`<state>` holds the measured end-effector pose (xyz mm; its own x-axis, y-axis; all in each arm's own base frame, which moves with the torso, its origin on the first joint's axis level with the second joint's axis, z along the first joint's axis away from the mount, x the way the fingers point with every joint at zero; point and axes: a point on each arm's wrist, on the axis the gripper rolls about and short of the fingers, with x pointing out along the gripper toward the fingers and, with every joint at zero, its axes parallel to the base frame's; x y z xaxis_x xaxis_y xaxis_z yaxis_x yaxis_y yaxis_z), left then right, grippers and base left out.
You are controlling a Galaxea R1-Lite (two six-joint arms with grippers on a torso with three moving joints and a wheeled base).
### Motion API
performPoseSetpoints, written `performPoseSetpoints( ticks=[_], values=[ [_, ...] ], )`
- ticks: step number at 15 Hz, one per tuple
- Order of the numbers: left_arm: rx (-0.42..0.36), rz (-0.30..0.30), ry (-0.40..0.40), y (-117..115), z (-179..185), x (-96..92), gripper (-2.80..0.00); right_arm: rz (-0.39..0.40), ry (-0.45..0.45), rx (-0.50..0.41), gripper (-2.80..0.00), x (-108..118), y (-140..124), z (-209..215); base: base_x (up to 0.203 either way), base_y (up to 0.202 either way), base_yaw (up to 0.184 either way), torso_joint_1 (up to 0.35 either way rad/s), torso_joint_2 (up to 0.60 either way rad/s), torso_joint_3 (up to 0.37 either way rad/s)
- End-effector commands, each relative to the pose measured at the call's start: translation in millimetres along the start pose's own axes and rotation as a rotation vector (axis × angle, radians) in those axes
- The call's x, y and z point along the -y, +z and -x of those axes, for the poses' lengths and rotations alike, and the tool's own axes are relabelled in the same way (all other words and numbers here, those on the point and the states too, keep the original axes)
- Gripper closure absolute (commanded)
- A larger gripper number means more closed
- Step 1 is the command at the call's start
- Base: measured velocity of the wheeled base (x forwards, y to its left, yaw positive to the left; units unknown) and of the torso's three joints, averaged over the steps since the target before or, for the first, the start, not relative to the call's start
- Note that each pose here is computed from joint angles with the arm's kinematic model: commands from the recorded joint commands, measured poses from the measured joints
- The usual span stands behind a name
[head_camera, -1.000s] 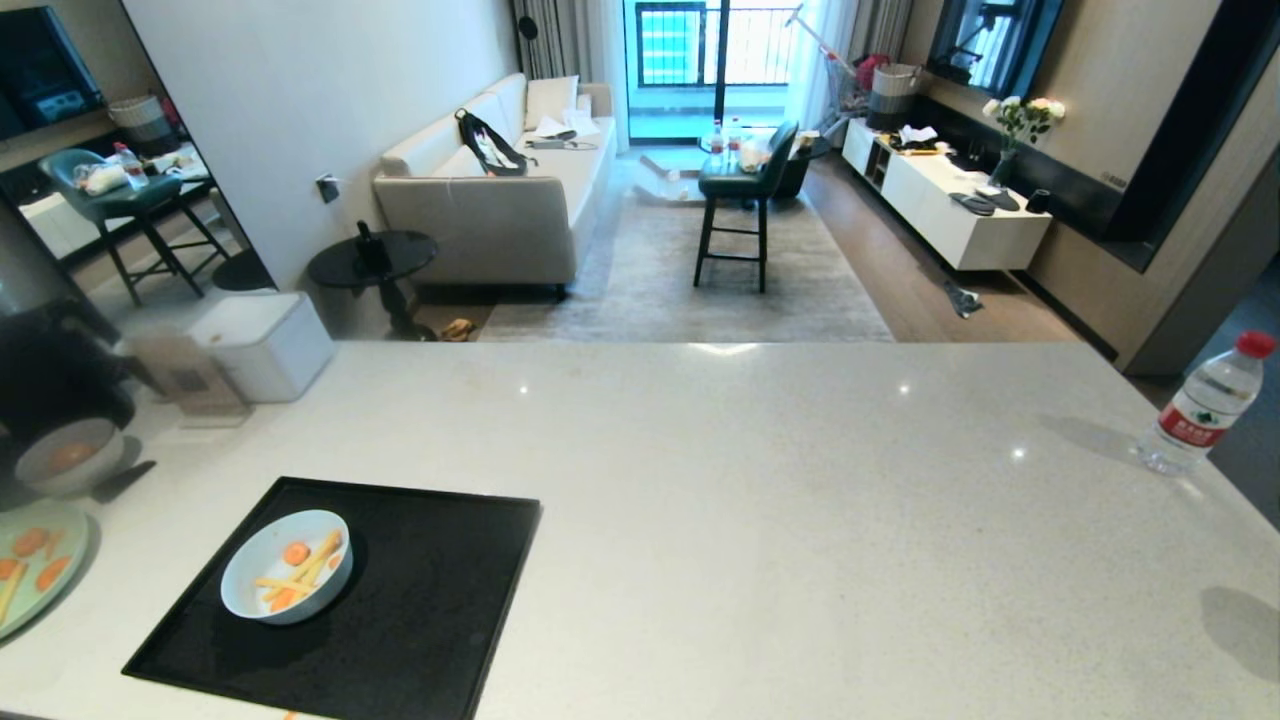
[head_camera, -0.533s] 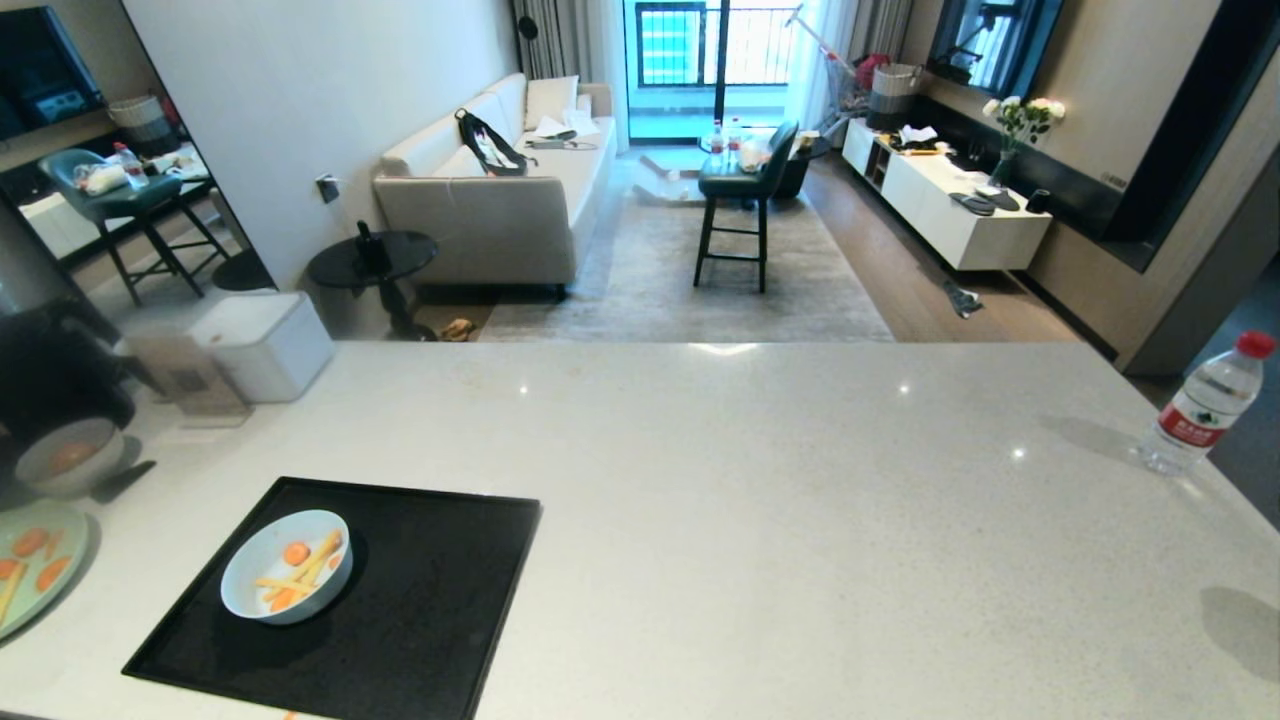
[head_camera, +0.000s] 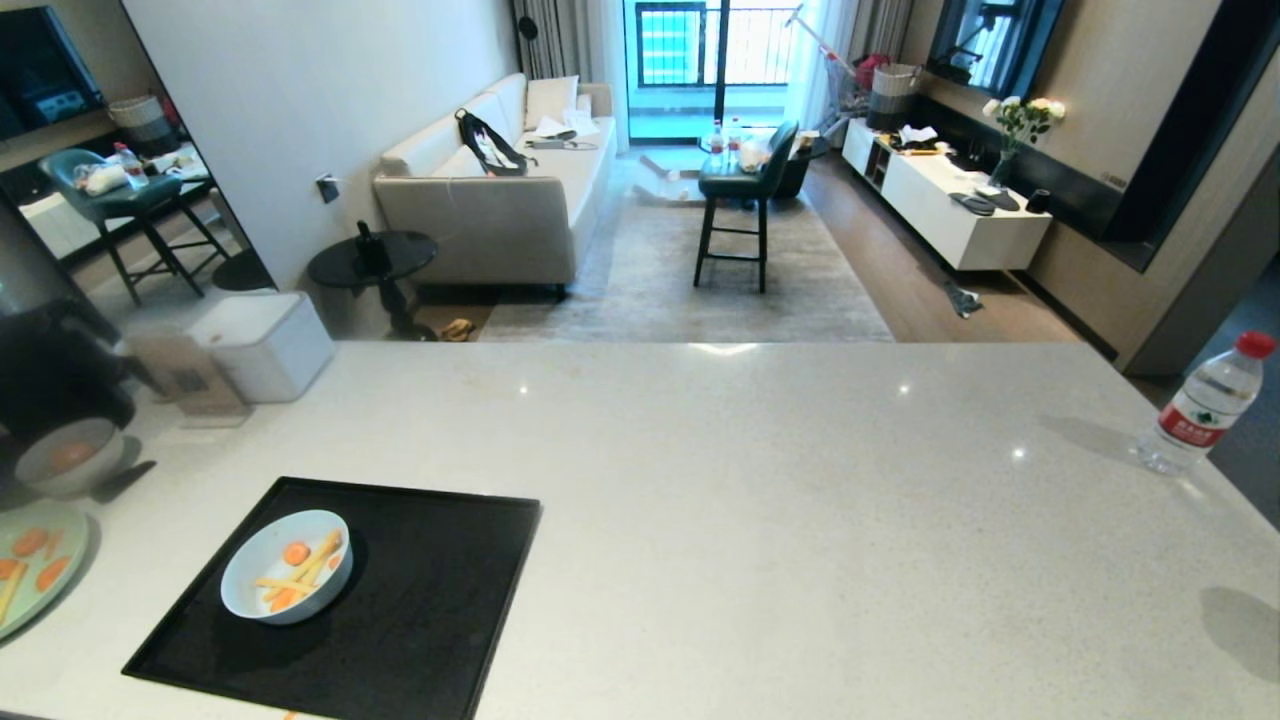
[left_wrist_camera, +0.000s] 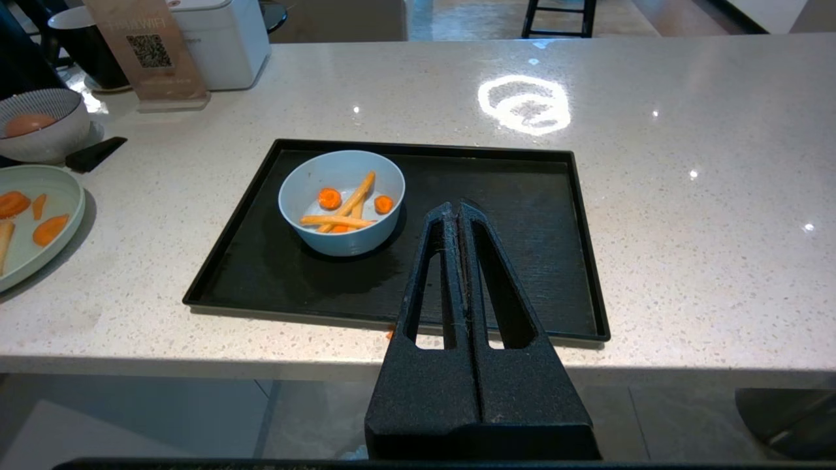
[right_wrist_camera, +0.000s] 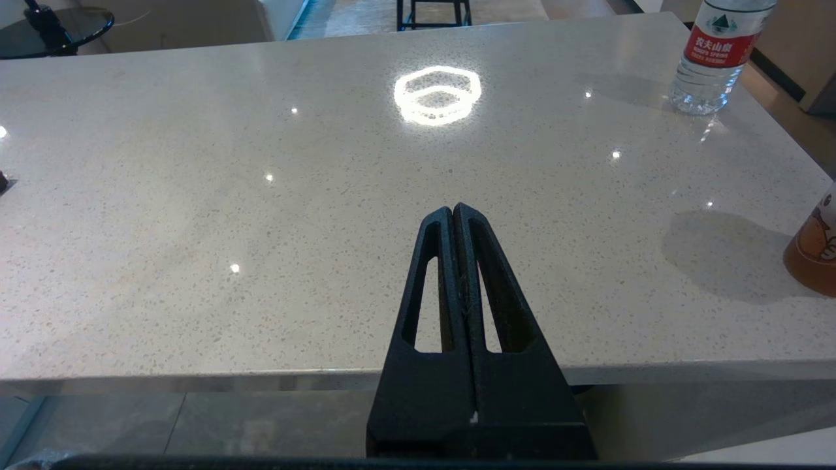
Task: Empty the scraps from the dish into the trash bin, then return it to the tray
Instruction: Pick up the bowl with leftover food
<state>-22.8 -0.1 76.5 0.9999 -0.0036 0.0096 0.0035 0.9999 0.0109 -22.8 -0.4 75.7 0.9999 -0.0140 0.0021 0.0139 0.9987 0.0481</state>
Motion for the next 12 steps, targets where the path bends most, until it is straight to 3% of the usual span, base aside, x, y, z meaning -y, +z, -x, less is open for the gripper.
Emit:
performPoseSetpoints(
  ticks=[1,7,9,12],
  values=[
    [0.001,-0.001,0.001,0.1,0.0,0.0,0.00,-0.001,0.000,0.001,0.00,0.0,0.1,0.0,0.000,0.000,0.000,0.000,0.00,0.000],
    [0.008,0.017,0.001,3.4,0.9,-0.1,0.00,-0.001,0.000,0.001,0.00,0.0,0.1,0.0,0.000,0.000,0.000,0.000,0.00,0.000],
    [0.017,0.017,0.004,28.5,5.6,-0.4,0.00,0.000,0.000,0.001,0.00,0.0,0.1,0.0,0.000,0.000,0.000,0.000,0.00,0.000],
    [-0.122,0.017,0.003,65.8,-3.7,-1.0,0.00,-0.001,0.000,0.001,0.00,0.0,0.1,0.0,0.000,0.000,0.000,0.000,0.00,0.000]
  ],
)
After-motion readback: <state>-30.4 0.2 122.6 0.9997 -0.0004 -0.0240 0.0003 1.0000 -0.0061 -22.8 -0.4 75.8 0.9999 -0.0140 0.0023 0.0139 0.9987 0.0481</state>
